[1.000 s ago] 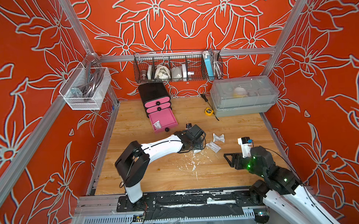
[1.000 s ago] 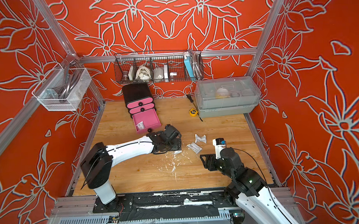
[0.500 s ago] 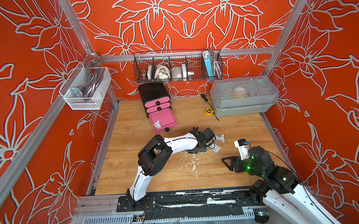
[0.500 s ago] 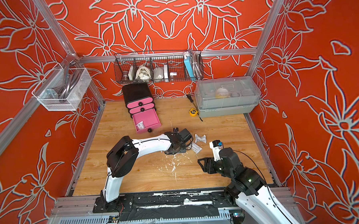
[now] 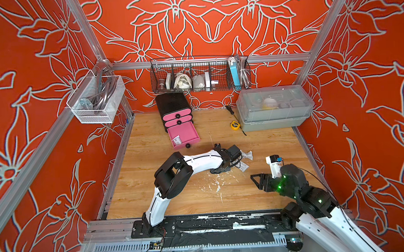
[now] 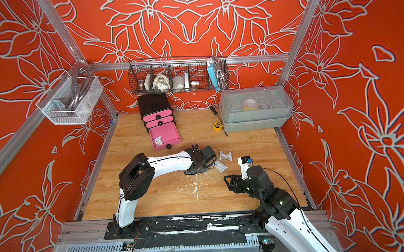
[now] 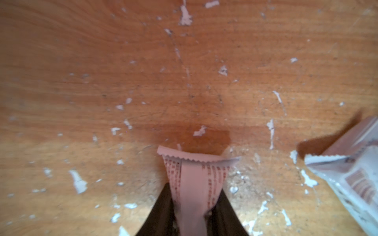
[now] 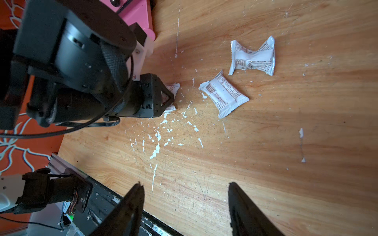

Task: Place the cookies into the drawer by color
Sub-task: Pick up the cookie at the center of the board, then place the cookie in the drawer.

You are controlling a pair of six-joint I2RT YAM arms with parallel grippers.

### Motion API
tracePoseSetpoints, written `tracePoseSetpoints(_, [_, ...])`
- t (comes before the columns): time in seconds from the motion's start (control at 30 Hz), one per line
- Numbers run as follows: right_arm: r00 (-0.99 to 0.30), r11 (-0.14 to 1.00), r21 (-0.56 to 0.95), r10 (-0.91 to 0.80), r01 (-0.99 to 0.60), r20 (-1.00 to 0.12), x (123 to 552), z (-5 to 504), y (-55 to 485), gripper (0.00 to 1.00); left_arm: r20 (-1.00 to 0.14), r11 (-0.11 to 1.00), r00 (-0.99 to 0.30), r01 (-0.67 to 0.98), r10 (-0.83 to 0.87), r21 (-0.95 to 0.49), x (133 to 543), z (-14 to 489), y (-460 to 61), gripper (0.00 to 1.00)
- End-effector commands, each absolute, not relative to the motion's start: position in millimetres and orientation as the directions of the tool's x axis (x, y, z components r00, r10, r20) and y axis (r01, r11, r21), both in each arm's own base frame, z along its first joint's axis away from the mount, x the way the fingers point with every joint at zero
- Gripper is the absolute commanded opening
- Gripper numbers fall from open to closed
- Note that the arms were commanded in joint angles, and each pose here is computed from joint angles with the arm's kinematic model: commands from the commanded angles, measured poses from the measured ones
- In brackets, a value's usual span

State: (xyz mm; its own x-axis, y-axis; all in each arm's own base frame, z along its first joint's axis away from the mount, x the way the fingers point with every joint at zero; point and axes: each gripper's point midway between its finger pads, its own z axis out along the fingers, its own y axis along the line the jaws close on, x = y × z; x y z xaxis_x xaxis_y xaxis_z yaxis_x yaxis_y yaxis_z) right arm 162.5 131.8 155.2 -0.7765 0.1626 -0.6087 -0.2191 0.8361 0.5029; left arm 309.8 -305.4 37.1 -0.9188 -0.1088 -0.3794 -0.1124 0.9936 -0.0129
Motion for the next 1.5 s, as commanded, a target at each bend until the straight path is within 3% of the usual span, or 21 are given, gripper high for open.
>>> tracePoseSetpoints(0.0, [-0.762,0.842,0.497,0.177,-0.211,-0.623,167.8,158.4,130.4,0.68,-0.461,0.994,-0.883,-0.107,-0.091,0.010,316.3,83.6,-290.4,0.29])
tracePoseSetpoints(0.4, [-0.782,0.827,0.519,0.173,-0.215,-0.599,164.7,149.5,135.6,0.68,-0.614,0.987,-0.777,-0.162,-0.140,-0.020,380.5,171.7,-236.0,0.29])
tracePoseSetpoints(0.67, [-0.784,0.830,0.513,0.164,-0.219,-0.599,163.3,149.6,135.0,0.68,-0.645,0.967,-0.729,-0.249,-0.229,-0.062,430.3,190.9,-189.9,0.29])
tracePoseSetpoints(1.07, [-0.782,0.837,0.501,0.153,-0.223,-0.604,160.7,152.1,131.8,0.69,-0.578,0.917,-0.730,-0.389,-0.365,-0.087,487.5,157.2,-136.1,0.28])
tracePoseSetpoints(1.47, [-0.776,0.845,0.484,0.142,-0.229,-0.615,158.8,154.2,128.1,0.69,-0.437,0.878,-0.771,-0.468,-0.462,-0.102,506.0,82.6,-102.1,0.27])
